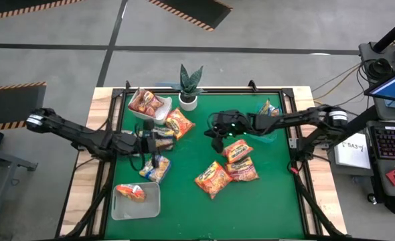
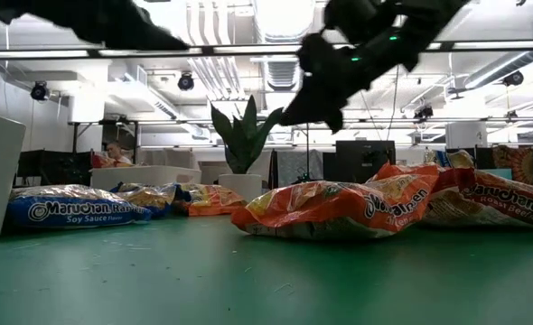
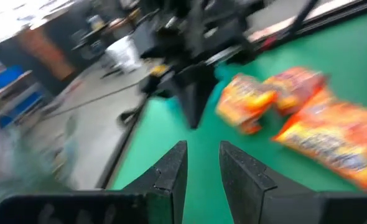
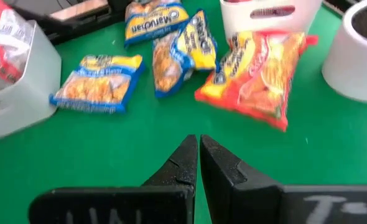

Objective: Sort Maruchan noodles
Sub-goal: Put the orange noodle pack into the gray bin

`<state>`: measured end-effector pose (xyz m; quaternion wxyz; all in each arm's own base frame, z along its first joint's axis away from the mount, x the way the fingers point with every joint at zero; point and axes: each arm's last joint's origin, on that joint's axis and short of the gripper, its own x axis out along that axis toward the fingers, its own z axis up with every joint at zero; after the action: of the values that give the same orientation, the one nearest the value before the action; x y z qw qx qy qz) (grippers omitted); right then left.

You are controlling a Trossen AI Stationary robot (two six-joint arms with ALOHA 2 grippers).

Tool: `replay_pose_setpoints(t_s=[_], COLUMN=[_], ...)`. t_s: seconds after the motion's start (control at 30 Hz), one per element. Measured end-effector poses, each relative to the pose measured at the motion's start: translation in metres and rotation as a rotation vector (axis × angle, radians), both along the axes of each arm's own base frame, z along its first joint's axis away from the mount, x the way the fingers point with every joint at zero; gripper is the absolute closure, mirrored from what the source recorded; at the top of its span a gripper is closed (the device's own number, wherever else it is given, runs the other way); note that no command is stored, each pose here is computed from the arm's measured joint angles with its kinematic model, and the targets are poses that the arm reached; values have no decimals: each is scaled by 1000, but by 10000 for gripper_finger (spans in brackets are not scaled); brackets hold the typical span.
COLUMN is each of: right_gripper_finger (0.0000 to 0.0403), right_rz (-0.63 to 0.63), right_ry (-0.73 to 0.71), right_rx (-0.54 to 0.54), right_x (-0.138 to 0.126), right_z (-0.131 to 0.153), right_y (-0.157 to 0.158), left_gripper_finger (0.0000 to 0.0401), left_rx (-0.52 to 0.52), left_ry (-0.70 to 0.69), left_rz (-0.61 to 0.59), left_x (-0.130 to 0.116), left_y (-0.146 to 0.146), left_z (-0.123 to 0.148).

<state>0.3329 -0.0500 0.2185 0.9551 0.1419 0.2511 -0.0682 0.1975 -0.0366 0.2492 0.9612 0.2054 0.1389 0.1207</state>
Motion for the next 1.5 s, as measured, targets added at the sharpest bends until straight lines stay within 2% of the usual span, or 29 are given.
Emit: replay_pose_setpoints(t_s=[0.13, 0.4, 0.73, 0.97, 1.17, 1.27, 1.5], right_gripper_finger=[394, 394, 394, 394, 394, 394, 394], right_rz=[2, -88, -130, -178, -172, -98, 86], right_ry=[11, 55, 96, 142, 211, 271, 428], right_rx=[-21, -93, -92, -101, -85, -68, 56], right_x=[22, 71, 112, 120, 116, 112, 100], right_z=[-4, -25, -57, -81, -84, -81, -76], right_y=[-7, -37, -66, -74, -73, -66, -33], left_gripper_finger=[325, 325, 325, 325, 325, 325, 325], left_rx=[37, 78, 86, 88, 89, 89, 78], left_ry=[-4, -58, -66, -62, -58, -59, -72], left_rz=[151, 395, 440, 441, 441, 441, 437], left_x=[-9, -15, -16, -15, -15, -15, -14], left_y=[7, 15, 16, 16, 16, 16, 15], left_z=[-9, -2, -1, -2, -2, -2, -2])
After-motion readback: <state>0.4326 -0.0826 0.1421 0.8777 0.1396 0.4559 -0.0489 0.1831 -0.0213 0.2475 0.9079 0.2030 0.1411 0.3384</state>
